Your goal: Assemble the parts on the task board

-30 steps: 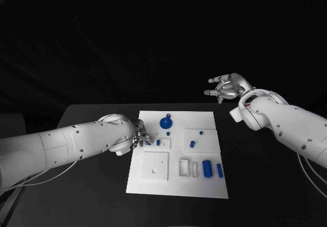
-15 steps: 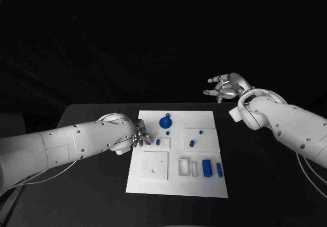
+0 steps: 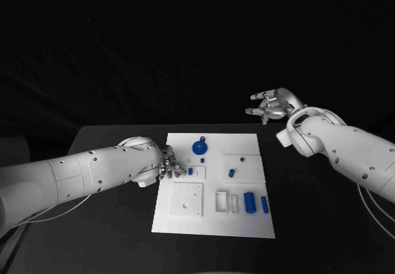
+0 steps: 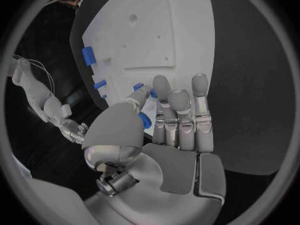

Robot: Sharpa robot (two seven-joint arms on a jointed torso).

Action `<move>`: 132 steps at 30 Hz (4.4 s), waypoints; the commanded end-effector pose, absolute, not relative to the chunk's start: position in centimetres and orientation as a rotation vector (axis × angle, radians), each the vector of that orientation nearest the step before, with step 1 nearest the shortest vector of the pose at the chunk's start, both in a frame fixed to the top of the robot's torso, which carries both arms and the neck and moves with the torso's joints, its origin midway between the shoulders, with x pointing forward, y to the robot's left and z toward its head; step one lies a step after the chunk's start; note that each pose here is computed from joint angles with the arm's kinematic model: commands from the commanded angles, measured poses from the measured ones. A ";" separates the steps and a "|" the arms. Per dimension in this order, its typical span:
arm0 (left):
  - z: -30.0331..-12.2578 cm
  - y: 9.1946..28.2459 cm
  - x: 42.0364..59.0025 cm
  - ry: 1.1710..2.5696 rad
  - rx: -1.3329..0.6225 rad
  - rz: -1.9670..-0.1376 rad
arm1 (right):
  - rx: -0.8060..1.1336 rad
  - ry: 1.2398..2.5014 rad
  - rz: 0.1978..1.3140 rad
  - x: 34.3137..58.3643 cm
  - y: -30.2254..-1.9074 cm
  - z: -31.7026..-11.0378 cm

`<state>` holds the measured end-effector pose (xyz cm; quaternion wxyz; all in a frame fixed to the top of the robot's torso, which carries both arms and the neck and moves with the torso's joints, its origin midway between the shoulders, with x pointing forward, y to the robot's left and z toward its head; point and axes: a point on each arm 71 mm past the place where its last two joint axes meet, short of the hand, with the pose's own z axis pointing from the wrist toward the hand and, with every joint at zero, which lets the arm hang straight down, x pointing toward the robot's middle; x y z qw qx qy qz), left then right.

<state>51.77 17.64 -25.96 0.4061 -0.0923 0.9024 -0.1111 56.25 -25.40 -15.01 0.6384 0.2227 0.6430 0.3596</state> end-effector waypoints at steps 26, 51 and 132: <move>-26.2 19.1 50.6 2.331 -0.216 -0.299 | 0.503 1.477 0.819 56.1 -25.6 -15.5; -19.2 17.5 51.2 1.828 -0.068 -0.719 | 0.514 1.479 0.812 56.0 -26.1 -16.0; -26.0 11.3 53.6 1.762 0.387 -0.653 | 0.495 1.473 0.853 55.7 -24.6 -15.6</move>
